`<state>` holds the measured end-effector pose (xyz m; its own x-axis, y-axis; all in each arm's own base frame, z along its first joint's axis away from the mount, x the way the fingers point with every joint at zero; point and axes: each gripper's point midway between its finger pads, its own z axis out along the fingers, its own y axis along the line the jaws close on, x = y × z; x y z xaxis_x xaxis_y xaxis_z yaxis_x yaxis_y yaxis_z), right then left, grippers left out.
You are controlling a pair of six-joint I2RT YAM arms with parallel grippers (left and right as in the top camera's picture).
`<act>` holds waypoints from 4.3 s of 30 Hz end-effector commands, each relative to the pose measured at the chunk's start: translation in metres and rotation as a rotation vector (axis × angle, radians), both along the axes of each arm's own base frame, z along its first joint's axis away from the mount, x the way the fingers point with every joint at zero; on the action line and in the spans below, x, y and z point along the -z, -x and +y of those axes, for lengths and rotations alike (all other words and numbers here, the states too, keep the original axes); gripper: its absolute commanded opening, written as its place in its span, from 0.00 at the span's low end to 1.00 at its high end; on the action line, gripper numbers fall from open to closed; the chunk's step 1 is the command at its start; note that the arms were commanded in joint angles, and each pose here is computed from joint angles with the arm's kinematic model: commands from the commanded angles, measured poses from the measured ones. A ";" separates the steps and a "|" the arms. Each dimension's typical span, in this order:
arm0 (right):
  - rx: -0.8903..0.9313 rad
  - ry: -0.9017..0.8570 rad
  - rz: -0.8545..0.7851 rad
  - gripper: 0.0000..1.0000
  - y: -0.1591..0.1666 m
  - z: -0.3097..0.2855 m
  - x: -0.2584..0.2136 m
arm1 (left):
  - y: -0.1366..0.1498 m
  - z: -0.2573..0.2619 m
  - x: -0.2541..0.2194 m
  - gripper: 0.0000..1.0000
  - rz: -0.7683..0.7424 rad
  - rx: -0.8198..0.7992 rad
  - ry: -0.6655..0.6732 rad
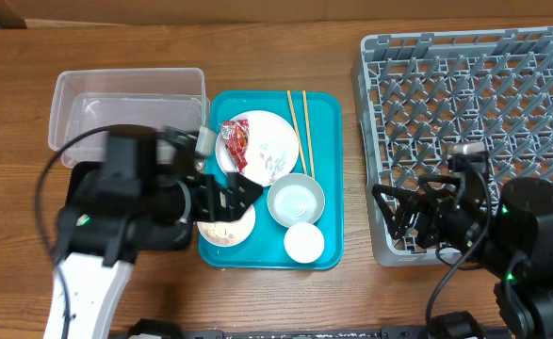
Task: Sort waste into correct bins and load items into the dishwasher
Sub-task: 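Reach the left gripper to the small white cup and grasp it, then pass the white cup from the left gripper to the right gripper, then carry the white cup with the right gripper into the dish rack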
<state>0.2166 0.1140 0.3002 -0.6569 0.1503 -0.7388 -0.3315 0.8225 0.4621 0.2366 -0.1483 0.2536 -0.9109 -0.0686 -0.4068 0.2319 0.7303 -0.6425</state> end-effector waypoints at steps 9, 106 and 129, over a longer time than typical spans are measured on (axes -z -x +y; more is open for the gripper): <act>0.261 -0.032 0.082 1.00 -0.017 -0.029 0.003 | 0.024 -0.043 0.099 0.78 0.120 0.138 -0.568; 0.268 0.075 0.087 0.57 -0.032 -0.031 0.017 | -0.019 -0.040 0.011 0.63 0.058 0.183 -0.108; 0.477 0.445 0.957 0.89 0.005 -0.078 0.179 | -0.007 -0.038 0.016 0.63 0.105 0.204 -0.120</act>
